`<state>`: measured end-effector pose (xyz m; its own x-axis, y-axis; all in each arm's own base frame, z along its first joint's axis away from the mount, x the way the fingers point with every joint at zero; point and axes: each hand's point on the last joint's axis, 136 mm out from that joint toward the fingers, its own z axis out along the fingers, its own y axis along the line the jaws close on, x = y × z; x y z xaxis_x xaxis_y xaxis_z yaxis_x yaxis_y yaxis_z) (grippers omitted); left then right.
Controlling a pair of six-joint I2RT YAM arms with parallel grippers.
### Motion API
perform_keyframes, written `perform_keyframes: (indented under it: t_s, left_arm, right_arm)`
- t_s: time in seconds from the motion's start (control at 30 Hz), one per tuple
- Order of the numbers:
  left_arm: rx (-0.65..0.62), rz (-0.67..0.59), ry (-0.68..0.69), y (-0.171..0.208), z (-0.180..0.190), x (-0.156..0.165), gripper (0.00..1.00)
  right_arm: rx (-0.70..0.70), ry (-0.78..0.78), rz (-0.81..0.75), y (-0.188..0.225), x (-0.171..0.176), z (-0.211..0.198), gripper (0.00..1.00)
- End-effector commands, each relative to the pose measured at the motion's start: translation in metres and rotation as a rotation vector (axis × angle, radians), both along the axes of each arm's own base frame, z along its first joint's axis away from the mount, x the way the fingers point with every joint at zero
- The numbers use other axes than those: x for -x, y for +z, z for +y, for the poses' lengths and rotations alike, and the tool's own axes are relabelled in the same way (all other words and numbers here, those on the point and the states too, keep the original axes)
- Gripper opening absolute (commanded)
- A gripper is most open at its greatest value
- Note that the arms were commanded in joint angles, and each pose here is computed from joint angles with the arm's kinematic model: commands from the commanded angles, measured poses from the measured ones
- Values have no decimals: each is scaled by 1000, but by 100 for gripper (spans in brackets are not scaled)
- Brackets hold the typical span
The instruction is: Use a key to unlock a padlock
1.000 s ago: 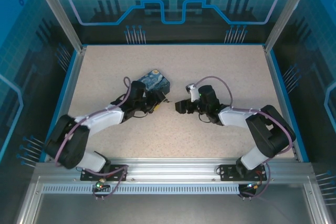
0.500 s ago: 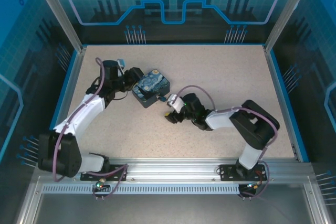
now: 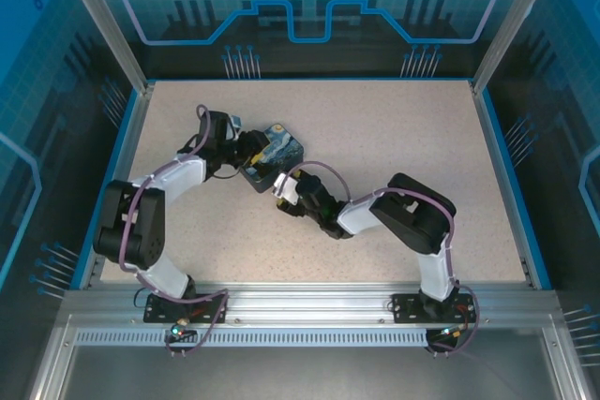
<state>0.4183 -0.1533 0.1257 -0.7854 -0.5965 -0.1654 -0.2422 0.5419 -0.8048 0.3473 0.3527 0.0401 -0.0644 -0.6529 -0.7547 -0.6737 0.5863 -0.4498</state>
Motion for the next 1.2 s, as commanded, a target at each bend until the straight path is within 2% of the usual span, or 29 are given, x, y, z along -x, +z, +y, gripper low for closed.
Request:
perform_keyframes:
  t_s: [0.0, 0.17, 0.5, 0.73, 1.17]
  left_arm:
    - [29, -17, -18, 3, -4, -10, 46]
    - [21, 18, -22, -18, -4, -12, 46]
    - [27, 44, -6, -35, -2, -20, 46]
    - [26, 49, 15, -37, 7, -21, 45]
    - [27, 53, 18, -37, 8, -19, 45]
  right_arm:
    - [36, -92, -25, -7, -16, -3, 74]
    - [59, -149, -25, -15, -26, -8, 72]
    - [114, -222, 70, -38, -35, -32, 57]
    - [64, -230, 164, -44, -42, -47, 50]
    - [11, -223, 192, -37, -44, -51, 16]
